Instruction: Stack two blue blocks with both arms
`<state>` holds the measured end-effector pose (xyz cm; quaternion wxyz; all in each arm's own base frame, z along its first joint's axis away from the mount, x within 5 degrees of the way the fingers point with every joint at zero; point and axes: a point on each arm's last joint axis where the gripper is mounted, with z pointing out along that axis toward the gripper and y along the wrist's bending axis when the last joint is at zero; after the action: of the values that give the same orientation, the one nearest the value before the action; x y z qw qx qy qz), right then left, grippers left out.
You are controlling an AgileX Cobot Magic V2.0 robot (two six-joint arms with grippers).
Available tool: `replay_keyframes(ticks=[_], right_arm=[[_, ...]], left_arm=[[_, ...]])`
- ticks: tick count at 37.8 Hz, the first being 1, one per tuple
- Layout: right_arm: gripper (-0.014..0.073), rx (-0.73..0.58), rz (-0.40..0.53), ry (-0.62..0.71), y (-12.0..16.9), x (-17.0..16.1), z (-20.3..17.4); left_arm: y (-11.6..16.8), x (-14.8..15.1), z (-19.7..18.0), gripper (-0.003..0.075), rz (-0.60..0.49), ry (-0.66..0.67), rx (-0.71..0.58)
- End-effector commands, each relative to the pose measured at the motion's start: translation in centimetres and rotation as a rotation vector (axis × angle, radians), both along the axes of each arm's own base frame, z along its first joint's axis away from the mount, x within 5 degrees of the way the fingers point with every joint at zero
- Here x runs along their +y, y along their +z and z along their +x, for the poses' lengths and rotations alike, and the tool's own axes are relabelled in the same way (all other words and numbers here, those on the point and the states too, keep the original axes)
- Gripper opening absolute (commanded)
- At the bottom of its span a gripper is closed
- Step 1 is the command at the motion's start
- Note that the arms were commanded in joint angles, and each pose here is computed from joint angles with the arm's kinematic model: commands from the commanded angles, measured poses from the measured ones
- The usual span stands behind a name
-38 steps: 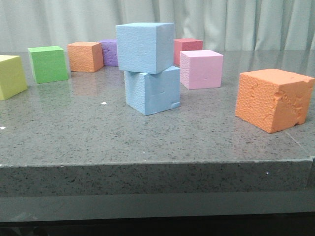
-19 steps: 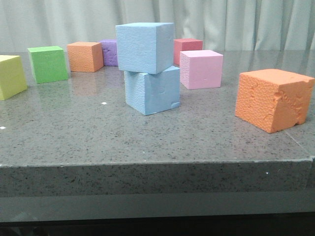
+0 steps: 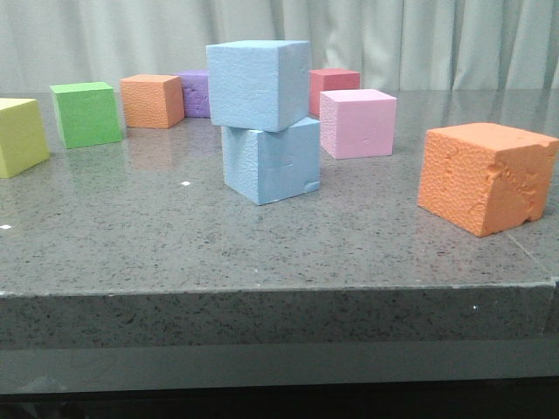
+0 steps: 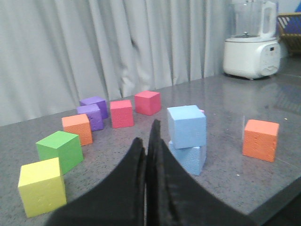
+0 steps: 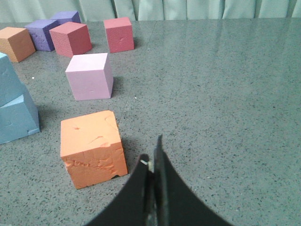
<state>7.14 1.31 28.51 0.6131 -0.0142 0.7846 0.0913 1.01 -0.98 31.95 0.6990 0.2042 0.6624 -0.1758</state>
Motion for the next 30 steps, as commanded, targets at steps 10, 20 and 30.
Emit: replay_keyframes(ticks=[10, 20, 30], right_arm=[[-0.0067, -0.087, 0.007, -0.016, 1.4, -0.1, 0.2], [-0.0067, -0.087, 0.007, -0.016, 1.4, -0.1, 0.2], [-0.0067, -0.087, 0.007, -0.016, 1.4, -0.1, 0.2]], left_arm=[[-3.8, 0.2, 1.7, -0.0020, -0.065, 0.297, 0.007], [-7.6, 0.7, 3.5, -0.0020, -0.067, 0.489, 0.008], [-10.6, 0.9, 4.3, -0.0020, -0.068, 0.529, 0.011]])
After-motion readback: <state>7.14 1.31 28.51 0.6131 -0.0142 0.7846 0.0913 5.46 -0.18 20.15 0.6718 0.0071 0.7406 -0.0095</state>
